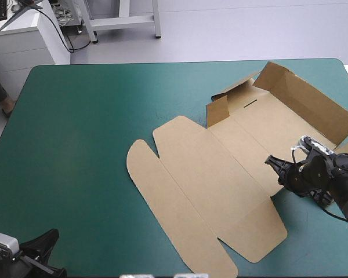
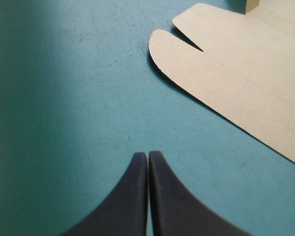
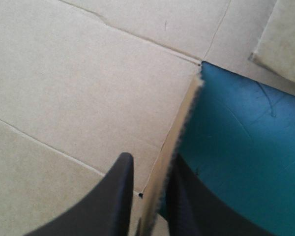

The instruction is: Fold the box

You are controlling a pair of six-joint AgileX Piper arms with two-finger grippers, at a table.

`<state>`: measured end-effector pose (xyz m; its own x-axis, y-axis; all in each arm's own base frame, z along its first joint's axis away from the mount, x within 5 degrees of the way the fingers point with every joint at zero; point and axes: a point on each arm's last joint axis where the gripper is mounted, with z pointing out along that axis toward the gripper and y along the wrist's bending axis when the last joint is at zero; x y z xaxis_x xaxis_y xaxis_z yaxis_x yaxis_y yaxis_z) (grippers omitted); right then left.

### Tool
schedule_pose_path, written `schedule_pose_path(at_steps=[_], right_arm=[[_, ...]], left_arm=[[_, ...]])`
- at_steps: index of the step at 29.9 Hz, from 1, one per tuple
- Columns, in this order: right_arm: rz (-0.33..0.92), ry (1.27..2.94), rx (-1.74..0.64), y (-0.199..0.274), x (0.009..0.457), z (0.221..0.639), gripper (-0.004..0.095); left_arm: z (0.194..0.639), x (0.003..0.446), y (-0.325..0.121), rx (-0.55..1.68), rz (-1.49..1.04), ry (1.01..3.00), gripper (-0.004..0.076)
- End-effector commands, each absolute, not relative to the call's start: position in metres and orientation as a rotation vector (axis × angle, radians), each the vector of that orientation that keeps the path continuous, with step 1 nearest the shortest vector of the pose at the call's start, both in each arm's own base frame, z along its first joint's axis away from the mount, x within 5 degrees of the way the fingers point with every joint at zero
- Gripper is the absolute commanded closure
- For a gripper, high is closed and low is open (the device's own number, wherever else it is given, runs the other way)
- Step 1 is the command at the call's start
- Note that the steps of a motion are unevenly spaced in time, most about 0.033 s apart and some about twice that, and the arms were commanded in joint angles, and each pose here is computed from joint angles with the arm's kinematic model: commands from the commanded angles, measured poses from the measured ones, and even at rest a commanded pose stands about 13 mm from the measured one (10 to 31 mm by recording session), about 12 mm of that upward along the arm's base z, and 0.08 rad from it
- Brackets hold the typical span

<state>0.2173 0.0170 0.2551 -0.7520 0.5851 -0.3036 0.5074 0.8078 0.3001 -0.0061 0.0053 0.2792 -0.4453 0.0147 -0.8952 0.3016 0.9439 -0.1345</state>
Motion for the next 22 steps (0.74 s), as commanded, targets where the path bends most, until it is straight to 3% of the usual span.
schedule_pose_path(at_steps=[1,11,22], right_arm=[[0.249,2.559,0.755,0.015,0.220,0.268,0.0917],[0.123,2.608,0.360,0.014,0.240,0.276,0.0921],[-0.006,2.714,-0.201,0.022,0.350,0.299,0.0921]], left_arm=[[0.291,-0.006,0.005,0.220,-0.360,1.918,0.0732],[0.291,-0.006,0.005,0.220,-0.360,1.918,0.0732],[0.291,-0.006,0.005,0.220,-0.360,1.918,0.0732]])
